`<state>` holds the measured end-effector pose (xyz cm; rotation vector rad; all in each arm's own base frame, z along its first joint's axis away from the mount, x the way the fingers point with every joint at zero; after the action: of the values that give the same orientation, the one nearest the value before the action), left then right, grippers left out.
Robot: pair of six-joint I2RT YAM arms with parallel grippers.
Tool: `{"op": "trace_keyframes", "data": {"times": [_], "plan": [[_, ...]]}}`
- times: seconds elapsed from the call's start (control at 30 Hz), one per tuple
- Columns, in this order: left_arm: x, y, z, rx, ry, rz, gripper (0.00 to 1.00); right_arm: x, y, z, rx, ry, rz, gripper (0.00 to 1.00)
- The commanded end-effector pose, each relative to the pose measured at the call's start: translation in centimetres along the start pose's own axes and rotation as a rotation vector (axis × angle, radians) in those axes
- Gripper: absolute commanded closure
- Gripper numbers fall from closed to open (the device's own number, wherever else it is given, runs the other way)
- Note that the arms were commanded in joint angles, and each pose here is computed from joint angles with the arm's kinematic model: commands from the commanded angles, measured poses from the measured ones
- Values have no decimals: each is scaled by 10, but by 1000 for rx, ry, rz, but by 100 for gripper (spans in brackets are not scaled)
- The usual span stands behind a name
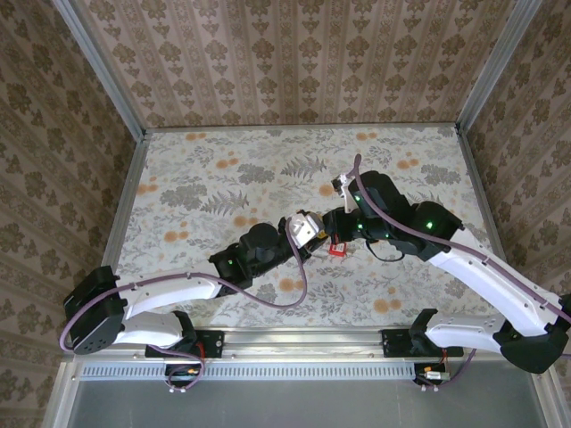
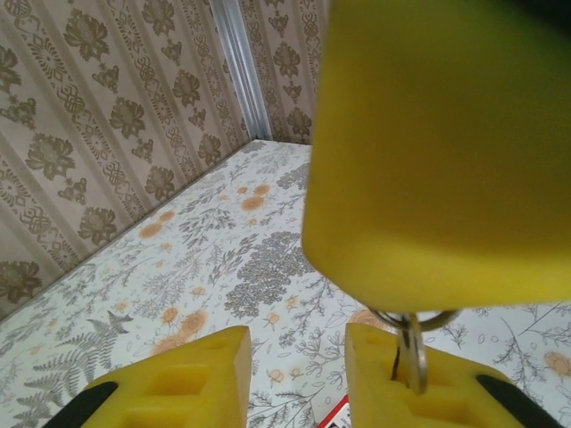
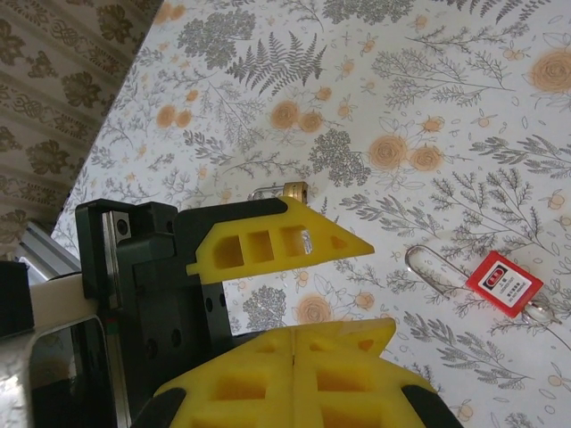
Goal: Unlock with the key
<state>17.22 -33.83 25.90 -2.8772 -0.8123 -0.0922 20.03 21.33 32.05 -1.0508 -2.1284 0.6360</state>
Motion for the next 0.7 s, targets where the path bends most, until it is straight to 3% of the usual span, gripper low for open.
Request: {"op": "trace_keyframes", "data": {"times": [0.0, 0.23, 0.53, 0.6, 0.67], "plan": [[-2, 2, -17, -51, 2, 12, 71, 3, -6, 0, -19, 5, -22, 100], [-1, 0, -14, -42, 0, 5, 77, 2, -7, -1, -25, 6, -17, 100], [3, -6, -18, -49, 11, -23, 95, 3, -4, 0, -19, 11, -19, 100], [6, -7, -18, -41, 20, -39, 100, 2, -4, 0, -22, 13, -15, 98], [9, -8, -16, -23, 39, -62, 100, 0, -5, -1, -30, 19, -9, 88]]}}
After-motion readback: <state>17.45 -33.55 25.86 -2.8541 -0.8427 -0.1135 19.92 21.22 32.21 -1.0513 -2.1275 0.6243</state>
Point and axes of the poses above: each hand's point on the last joint's axis, 136 mm out from that joint toward the fingers, its own y axis out along the fingers, its own x axis along the line the jaws close on, z = x × y, the point moved 4 cm from there along -y, back along the fingers, and after that the axes turned 5 degrees about -y, right-handed, at the moved point
